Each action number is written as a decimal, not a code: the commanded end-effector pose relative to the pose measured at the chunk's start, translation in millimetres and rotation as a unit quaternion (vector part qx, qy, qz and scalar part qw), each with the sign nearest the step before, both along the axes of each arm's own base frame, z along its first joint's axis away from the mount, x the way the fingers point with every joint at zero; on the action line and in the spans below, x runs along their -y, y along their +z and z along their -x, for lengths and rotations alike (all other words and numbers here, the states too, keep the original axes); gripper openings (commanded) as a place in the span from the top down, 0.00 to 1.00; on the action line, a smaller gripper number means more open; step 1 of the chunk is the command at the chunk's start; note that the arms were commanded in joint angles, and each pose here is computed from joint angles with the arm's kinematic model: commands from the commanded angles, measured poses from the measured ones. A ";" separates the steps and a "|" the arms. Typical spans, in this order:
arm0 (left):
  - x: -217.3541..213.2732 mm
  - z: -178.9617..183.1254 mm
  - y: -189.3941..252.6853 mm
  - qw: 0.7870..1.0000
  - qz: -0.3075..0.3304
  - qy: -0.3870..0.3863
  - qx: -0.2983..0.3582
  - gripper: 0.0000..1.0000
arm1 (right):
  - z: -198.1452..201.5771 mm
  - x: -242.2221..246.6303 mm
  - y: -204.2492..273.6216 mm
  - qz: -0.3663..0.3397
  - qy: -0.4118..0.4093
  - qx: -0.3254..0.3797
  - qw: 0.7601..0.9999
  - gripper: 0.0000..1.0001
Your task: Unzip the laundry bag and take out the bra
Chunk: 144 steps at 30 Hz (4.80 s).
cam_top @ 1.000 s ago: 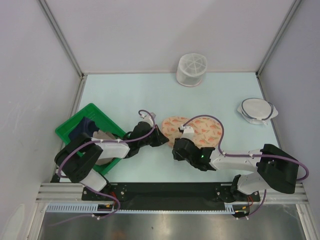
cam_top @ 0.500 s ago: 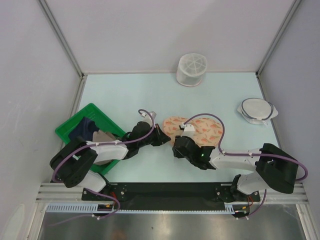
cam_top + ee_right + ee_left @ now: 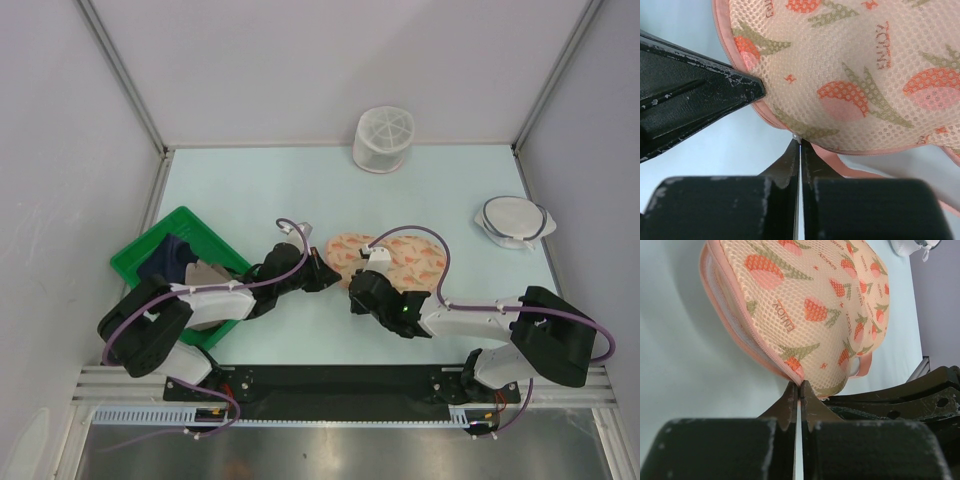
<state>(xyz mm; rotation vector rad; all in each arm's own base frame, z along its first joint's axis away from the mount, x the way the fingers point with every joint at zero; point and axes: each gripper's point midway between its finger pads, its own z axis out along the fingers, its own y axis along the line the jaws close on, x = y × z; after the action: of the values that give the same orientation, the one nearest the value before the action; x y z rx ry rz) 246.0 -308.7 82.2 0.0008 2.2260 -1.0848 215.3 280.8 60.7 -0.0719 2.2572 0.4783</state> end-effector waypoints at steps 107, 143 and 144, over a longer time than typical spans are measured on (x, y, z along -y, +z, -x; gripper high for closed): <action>-3.2 -10.9 29.3 0.998 0.065 -0.005 -0.007 1.00 | -25.0 5.1 11.6 -0.045 0.054 0.088 0.994 0.53; -21.0 -27.1 25.7 0.999 0.042 0.020 0.001 1.00 | -23.1 26.4 2.2 -0.008 0.026 0.087 0.996 1.00; -21.8 -28.2 25.3 0.999 0.041 0.021 0.002 1.00 | -22.2 29.4 0.5 -0.004 0.023 0.086 0.996 1.00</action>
<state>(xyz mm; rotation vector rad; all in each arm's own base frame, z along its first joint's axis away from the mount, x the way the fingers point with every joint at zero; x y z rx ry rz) 258.3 -290.9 83.1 -0.0957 2.2536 -1.1556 234.3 267.6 57.0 -0.2253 2.1090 0.5420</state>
